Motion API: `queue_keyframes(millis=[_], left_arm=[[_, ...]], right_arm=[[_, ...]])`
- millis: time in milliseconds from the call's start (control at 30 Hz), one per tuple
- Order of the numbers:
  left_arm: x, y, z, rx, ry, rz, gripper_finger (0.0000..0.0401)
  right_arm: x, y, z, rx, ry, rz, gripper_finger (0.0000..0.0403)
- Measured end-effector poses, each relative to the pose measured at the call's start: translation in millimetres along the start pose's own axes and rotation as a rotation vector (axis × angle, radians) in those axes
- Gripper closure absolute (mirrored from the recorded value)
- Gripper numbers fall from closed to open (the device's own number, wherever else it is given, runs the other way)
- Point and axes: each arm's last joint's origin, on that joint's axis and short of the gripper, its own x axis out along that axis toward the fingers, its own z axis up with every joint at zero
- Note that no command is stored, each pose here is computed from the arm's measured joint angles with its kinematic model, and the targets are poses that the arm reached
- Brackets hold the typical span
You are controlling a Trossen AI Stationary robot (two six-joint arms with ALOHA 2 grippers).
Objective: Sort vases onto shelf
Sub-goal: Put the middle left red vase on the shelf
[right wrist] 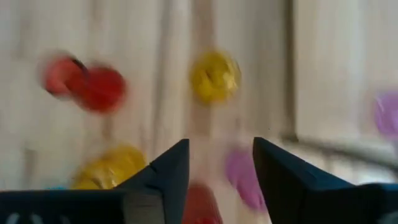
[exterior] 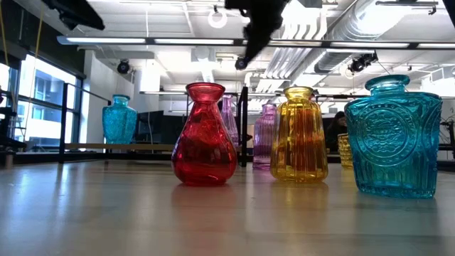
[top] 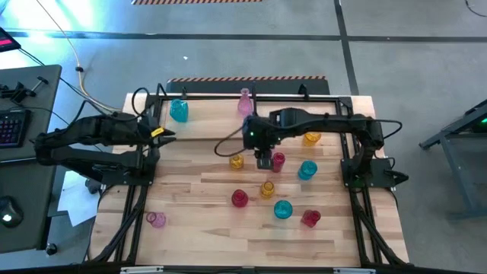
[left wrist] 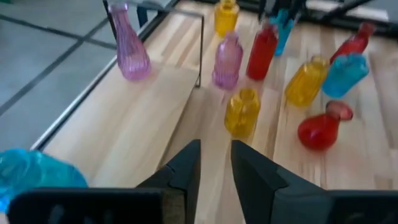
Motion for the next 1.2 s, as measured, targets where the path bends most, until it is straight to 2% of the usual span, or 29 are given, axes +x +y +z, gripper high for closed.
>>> queue_keyframes(millis=[67, 133, 333, 500, 633, 767, 900, 1067, 1200], left_arm=[[-1, 1, -3, -0.016, 0.031, 0.005, 0.0312], [0, 1, -6, -0.037, 0.057, 0.011, 0.0312], [20, -1, -25, -0.049, 0.112, 0.026, 0.0315], [34, -2, -39, -0.053, 0.173, 0.04, 0.0315], [36, -4, -37, -0.08, 0.101, 0.013, 0.0315], [34, -7, -31, -0.032, 0.026, -0.032, 0.0316], [32, -6, -30, 0.011, 0.001, -0.021, 0.0316], [32, -6, -28, -0.035, -0.019, -0.015, 0.0316], [36, -11, -21, -0.128, -0.107, -0.099, 0.0316]], right_arm=[[1, 3, -1, 0.015, 0.021, -0.047, 0.0229], [3, 4, 0, 0.015, -0.003, -0.046, 0.0225], [23, 7, 16, -0.054, -0.235, 0.045, 0.0224], [36, 5, 17, -0.05, -0.29, 0.039, 0.0224], [45, 0, 11, 0.004, -0.27, 0.05, 0.0224], [51, -2, 7, 0.038, -0.257, 0.077, 0.0224], [51, 0, 7, 0.035, -0.255, 0.122, 0.0224], [51, 5, 7, 0.023, -0.254, 0.132, 0.0224], [51, 14, 7, 0.021, -0.24, 0.13, 0.0224]])
